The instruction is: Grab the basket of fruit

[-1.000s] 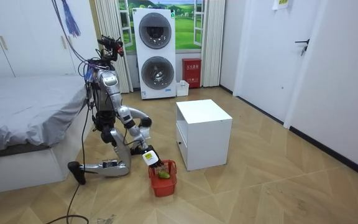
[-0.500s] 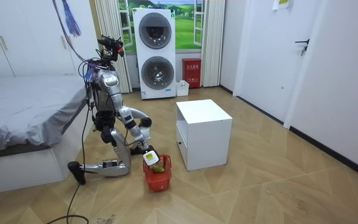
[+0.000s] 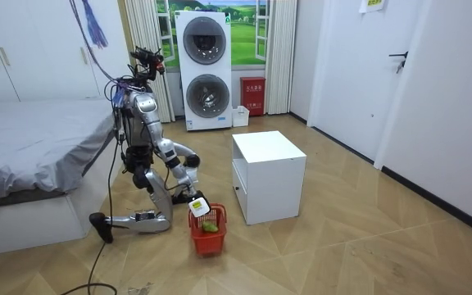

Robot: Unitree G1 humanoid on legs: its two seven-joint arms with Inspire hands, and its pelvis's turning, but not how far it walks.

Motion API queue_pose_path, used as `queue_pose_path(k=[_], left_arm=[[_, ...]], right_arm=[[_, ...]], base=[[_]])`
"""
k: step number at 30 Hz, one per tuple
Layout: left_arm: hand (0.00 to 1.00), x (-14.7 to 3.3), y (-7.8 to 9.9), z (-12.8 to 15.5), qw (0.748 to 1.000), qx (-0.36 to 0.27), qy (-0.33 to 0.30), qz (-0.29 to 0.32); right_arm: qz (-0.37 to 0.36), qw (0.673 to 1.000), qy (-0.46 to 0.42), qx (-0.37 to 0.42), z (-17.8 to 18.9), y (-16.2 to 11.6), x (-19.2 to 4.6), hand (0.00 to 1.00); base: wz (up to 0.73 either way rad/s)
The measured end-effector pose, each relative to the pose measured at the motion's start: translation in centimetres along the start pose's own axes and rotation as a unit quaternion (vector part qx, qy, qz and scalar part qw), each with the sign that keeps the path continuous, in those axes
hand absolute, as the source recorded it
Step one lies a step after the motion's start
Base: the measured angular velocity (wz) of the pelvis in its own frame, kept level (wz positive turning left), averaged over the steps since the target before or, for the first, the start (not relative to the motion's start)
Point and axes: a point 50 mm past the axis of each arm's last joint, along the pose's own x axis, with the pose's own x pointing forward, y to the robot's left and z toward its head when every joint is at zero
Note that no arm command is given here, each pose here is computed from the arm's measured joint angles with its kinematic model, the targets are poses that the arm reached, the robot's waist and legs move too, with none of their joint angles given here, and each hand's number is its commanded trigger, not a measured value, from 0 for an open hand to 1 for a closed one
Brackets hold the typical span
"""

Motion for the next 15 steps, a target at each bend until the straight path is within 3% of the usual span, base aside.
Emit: queue_pose_path(k=[9, 15], left_arm=[[0.00, 0.1, 0.6, 1.8, 1.000, -0.002, -0.015, 0.008], [0.00, 0.1, 1.5, 4.1, 0.999, -0.019, -0.042, 0.028]], right_arm=[[0.021, 0.999, -0.032, 0.029, 2.0, 1.6, 0.0, 1.00], [0.085, 0.988, -0.114, 0.057, 5.8, 5.6, -1.0, 1.00]], base=[[-0.09], [-0.07]])
